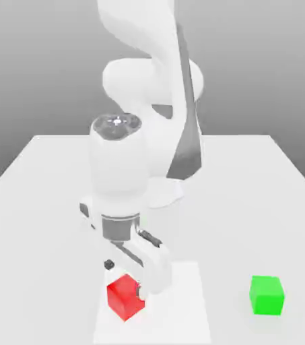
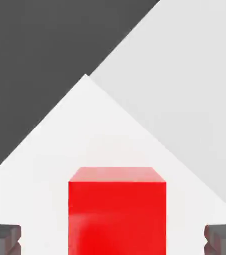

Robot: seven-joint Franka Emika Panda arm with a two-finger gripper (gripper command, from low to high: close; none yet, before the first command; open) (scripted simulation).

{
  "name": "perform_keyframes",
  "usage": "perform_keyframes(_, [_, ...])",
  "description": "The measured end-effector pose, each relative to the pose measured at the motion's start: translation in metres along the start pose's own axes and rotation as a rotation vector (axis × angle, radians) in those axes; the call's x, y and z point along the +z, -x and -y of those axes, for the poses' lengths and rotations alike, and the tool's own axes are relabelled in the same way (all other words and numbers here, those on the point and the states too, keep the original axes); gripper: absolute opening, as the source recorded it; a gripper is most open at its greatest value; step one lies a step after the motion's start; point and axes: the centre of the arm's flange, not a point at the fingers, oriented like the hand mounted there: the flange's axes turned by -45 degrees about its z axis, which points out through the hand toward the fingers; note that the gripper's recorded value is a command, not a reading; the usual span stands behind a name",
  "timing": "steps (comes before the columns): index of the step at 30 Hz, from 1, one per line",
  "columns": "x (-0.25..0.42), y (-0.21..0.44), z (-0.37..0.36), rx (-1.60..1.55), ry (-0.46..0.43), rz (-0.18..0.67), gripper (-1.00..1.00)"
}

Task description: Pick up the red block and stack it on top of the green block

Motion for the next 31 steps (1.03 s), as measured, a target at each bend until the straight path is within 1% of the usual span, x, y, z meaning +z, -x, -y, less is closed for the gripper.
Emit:
perform_keyframes(1, [0.008, 0.001, 0.0, 0.0, 0.0, 0.001, -1.0])
perform_keyframes(8, [0.008, 0.0, 0.0, 0.0, -0.001, -0.001, -1.0])
perform_keyframes(13, [-0.041, 0.0, 0.0, 0.001, 0.0, -0.001, -1.0])
perform_keyframes(14, [-0.049, 0.007, 0.009, -0.043, -0.001, -0.001, -1.0])
perform_keyframes(17, [-0.064, 0.056, 0.066, -0.311, -0.002, 0.001, -1.0])
perform_keyframes(23, [-0.08, 0.195, 0.16, -0.902, -0.001, 0.0, -1.0])
perform_keyframes(27, [-0.039, 0.207, 0.168, -0.966, 0.0, -0.001, -1.0])
perform_keyframes(28, [-0.03, 0.208, 0.168, -0.969, 0.0, -0.001, 1.0])
perform_keyframes(31, [-0.03, 0.208, 0.168, -0.969, 0.0, -0.001, 1.0])
